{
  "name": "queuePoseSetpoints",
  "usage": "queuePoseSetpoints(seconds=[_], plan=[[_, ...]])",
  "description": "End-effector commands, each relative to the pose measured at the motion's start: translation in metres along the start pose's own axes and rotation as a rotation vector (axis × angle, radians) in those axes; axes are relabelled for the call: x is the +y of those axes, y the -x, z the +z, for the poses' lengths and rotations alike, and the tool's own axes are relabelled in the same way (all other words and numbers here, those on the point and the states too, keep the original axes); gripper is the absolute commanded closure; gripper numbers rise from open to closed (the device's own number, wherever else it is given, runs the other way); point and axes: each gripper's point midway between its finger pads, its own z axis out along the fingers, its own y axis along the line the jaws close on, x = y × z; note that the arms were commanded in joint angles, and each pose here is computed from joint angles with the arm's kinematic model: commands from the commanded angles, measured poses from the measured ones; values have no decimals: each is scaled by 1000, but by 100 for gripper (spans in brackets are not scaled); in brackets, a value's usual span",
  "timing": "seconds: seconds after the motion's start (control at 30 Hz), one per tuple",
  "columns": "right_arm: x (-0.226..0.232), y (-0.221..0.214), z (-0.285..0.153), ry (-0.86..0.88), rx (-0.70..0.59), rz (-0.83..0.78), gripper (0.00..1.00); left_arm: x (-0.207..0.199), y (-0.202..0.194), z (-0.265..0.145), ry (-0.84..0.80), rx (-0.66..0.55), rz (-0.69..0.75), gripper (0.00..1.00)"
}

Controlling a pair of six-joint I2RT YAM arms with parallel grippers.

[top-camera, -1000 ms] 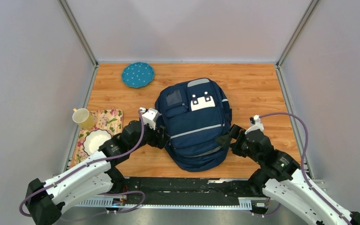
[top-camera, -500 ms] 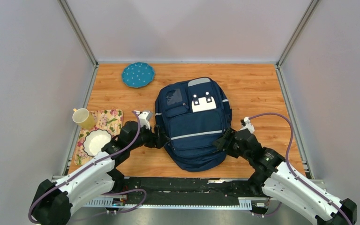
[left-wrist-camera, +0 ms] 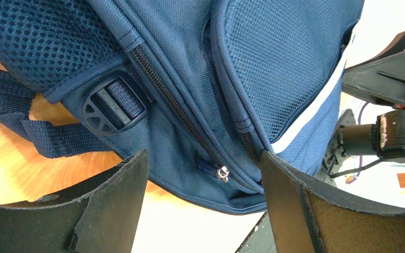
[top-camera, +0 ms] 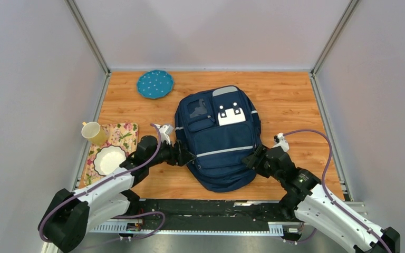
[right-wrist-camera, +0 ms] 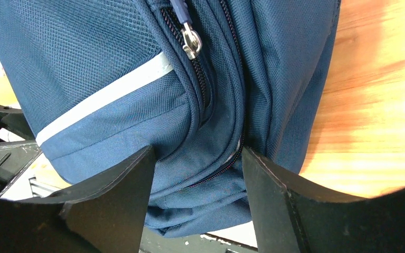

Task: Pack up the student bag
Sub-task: Zip the student bag at the center of the board.

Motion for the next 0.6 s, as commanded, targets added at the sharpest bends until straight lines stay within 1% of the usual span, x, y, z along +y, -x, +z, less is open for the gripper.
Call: queuePoseSetpoints(seconds=[0.0,0.03,0.07,0.1,0.17,0.3,0.43,0.57], plan=[[-1,9,1,-21,-26,-42,33,-25,26,6,-151,-110,-28,17],[1,10,1,-16,-22,-46,33,-27,26,6,-169,-113,-36,17],[1,11,2,-21,-23,-53,33,-33,31,5,-200,-140,-53,23],[1,11,2,-22,-21,-59,34,-30,29,4,-196,-157,-73,24],[4,15,1,-18,-26,-70,34,-33,36,-1,-219,-224,-97,24],[8,19,0,-13,-27,-83,35,-15,38,-7,-141,-299,-136,24],[15,22,-1,6,-26,-85,35,-2,39,-8,-97,-328,-194,24],[20,23,-4,25,-25,-79,36,-5,42,-9,-134,-345,-243,24]])
